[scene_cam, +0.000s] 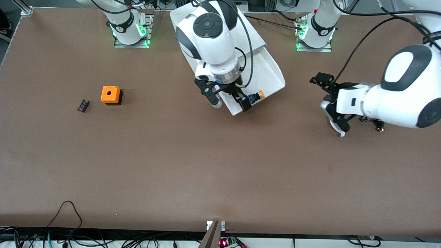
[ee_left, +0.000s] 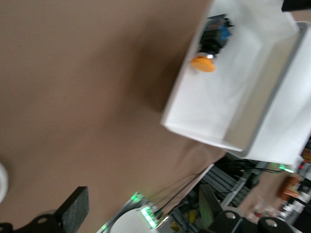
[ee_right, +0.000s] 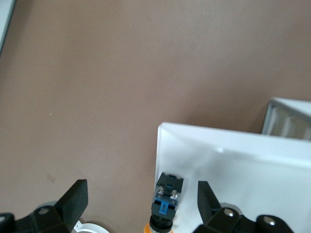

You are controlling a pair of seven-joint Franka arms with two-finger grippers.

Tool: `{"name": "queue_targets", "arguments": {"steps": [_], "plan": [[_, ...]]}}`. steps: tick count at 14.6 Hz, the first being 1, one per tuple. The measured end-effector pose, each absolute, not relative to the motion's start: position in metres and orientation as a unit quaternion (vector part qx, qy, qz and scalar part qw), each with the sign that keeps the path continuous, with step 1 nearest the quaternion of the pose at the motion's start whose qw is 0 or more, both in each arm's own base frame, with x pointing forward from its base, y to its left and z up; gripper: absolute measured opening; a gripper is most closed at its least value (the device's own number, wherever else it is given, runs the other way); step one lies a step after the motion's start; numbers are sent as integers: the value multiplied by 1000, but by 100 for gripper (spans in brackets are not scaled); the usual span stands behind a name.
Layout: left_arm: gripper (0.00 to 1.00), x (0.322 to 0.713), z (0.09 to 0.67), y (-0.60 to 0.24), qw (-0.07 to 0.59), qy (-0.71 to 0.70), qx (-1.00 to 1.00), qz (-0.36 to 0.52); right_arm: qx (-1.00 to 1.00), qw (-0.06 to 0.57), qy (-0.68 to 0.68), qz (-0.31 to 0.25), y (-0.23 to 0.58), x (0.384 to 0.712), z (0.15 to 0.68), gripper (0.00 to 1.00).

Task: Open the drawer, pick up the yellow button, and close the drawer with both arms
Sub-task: 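Grasp the orange-capped button with the right gripper while the left gripper withdraws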

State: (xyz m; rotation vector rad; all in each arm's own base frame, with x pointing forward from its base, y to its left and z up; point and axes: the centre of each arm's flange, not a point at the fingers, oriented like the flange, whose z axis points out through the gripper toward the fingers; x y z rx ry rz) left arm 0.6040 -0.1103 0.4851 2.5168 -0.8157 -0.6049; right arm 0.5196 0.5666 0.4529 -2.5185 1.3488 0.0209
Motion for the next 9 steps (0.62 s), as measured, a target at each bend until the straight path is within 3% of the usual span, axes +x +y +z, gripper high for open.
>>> {"name": "queue_targets", "arguments": {"steps": [9], "plan": [[100,624,547,-70,28,-287,944,-160,-847,134,513,41,601,506,405,100]]}}
